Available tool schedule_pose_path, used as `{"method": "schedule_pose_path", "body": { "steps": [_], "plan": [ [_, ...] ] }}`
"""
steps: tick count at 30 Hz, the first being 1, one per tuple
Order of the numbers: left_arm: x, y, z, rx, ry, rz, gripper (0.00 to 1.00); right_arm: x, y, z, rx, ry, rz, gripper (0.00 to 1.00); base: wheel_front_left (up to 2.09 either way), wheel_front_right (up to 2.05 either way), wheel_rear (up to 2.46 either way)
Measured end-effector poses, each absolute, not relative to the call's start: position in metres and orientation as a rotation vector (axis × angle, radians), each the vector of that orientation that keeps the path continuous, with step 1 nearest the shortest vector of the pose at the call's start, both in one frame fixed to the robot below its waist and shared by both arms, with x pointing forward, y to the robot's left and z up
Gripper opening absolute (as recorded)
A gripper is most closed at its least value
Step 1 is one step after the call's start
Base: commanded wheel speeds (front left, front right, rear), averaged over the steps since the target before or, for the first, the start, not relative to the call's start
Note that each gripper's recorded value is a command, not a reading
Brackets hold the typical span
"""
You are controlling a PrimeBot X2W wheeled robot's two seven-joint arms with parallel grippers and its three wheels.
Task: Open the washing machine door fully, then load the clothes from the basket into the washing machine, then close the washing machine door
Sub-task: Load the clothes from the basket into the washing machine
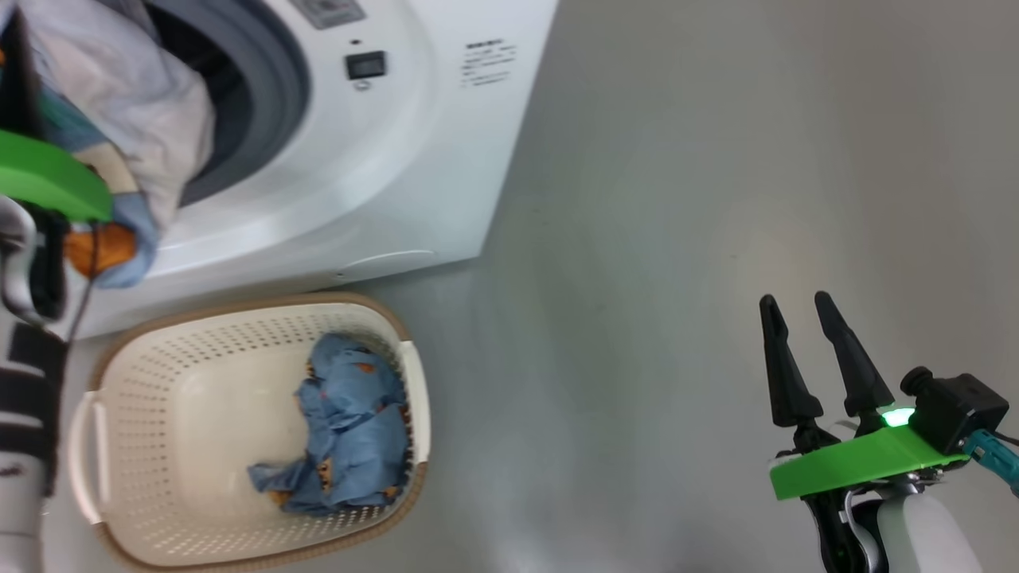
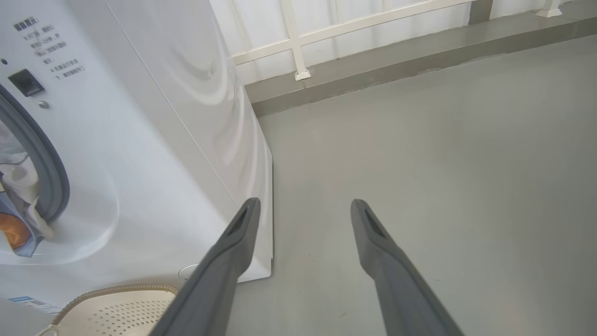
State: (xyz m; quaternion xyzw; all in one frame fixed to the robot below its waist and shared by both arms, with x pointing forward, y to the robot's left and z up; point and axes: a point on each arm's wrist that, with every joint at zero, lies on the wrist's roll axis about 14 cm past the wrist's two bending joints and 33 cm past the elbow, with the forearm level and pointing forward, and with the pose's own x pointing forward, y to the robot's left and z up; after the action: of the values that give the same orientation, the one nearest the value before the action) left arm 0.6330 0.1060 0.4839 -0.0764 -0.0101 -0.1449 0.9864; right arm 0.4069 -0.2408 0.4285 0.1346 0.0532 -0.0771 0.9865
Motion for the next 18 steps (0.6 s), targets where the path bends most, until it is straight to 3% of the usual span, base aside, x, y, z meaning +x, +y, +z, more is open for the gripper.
{"method": "schedule_pose_path", "body": {
  "steps": [11,12,13,14,18],
  "plan": [
    [0.682,0.11,0.522,-0.168,-0.169,-0.252,0.02,0.4,-0.26,0.418,0.247,0.135,-0.224,1.0,0.0,0.0,0.0],
    [0.683,0.111,0.522,-0.167,-0.174,-0.247,0.31,0.4,-0.261,0.417,0.247,0.138,-0.226,1.0,0.0,0.0,0.0],
    [0.683,0.111,0.52,-0.163,-0.174,-0.244,0.45,0.4,-0.261,0.417,0.247,0.139,-0.228,1.0,0.0,0.0,0.0],
    [0.684,0.111,0.518,-0.161,-0.17,-0.242,1.0,0.401,-0.261,0.417,0.246,0.138,-0.228,1.0,0.0,0.0,0.0],
    [0.682,0.11,0.505,-0.166,-0.132,-0.234,1.0,0.405,-0.26,0.42,0.248,0.126,-0.222,1.0,0.0,0.0,0.0]
  ]
}}
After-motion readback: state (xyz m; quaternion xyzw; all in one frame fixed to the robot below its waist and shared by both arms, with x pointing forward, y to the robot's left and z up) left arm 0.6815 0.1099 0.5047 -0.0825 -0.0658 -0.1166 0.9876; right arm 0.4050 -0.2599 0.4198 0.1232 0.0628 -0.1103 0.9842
